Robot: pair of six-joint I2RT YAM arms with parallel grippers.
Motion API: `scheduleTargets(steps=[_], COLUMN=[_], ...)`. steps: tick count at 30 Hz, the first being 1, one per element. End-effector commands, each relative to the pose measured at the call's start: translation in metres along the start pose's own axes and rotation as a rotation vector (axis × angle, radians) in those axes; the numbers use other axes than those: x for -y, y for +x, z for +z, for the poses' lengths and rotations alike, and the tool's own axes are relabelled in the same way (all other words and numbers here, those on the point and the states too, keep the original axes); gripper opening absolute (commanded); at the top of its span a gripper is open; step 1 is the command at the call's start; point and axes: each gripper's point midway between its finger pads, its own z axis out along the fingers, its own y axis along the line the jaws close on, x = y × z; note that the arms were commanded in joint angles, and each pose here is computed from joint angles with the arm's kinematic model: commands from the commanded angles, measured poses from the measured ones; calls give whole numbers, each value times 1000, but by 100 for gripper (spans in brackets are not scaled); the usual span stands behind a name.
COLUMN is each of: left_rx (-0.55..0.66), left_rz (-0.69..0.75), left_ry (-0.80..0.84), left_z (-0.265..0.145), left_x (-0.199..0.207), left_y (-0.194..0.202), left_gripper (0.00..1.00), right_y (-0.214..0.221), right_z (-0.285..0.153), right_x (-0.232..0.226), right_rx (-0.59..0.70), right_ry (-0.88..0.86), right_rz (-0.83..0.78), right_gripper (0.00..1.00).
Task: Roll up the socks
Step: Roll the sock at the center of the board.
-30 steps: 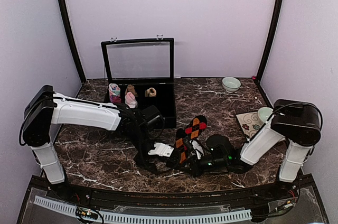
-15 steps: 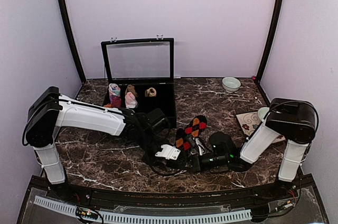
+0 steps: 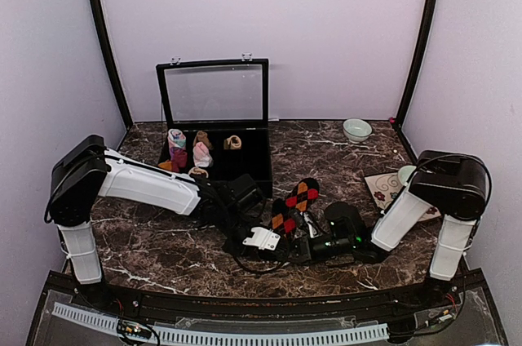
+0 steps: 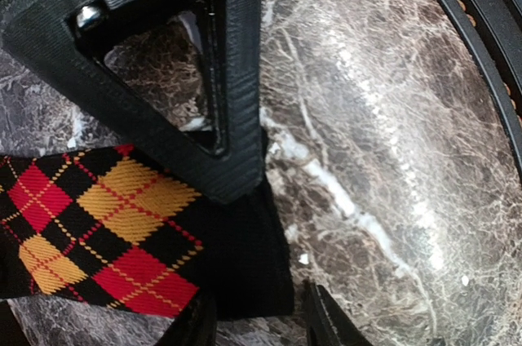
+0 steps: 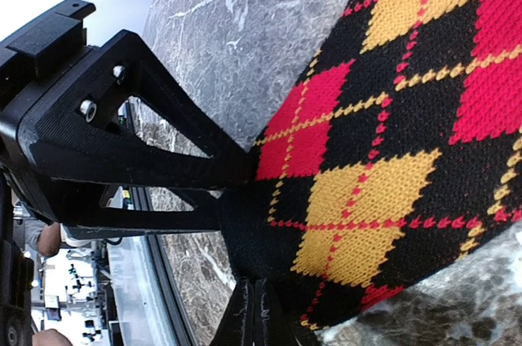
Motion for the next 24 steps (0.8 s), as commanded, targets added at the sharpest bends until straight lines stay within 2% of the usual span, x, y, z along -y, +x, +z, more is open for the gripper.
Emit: scheduleTargets(steps=[1, 2, 4, 8, 11, 14, 18, 21, 24], left_rx=[-48, -49, -50, -70, -81, -90, -95, -84, -56], left_rz=[8, 10, 13, 6, -4, -9, -44, -93, -146], left_ry=[-14, -11, -8, 9, 25, 47, 112, 177, 248], left_z=[11, 11, 12, 15, 15, 15, 14, 9, 4], left_x=[2, 3, 3, 6, 9, 13, 22, 28, 31], left_y=[13, 14, 14, 18, 21, 23, 24, 25, 20], left_gripper=[37, 37, 29, 0, 0, 0, 0, 0, 0], right_y=[1, 0, -3, -8, -8, -7, -11, -22, -32], right_z=[0, -1, -3, -5, -4, -4, -15, -37, -60], right_x=[-3, -4, -7, -9, -7, -5, -8, -13, -28], right_rx=[-11, -7, 3, 23, 22, 17, 65, 177, 274], right_ry=[-37, -46, -62, -62, -49, -40, -21, 24, 68], right_rz=[48, 53, 61, 56, 52, 51, -41, -165, -302], right_gripper=[0, 0, 0, 0, 0, 5, 16, 31, 39])
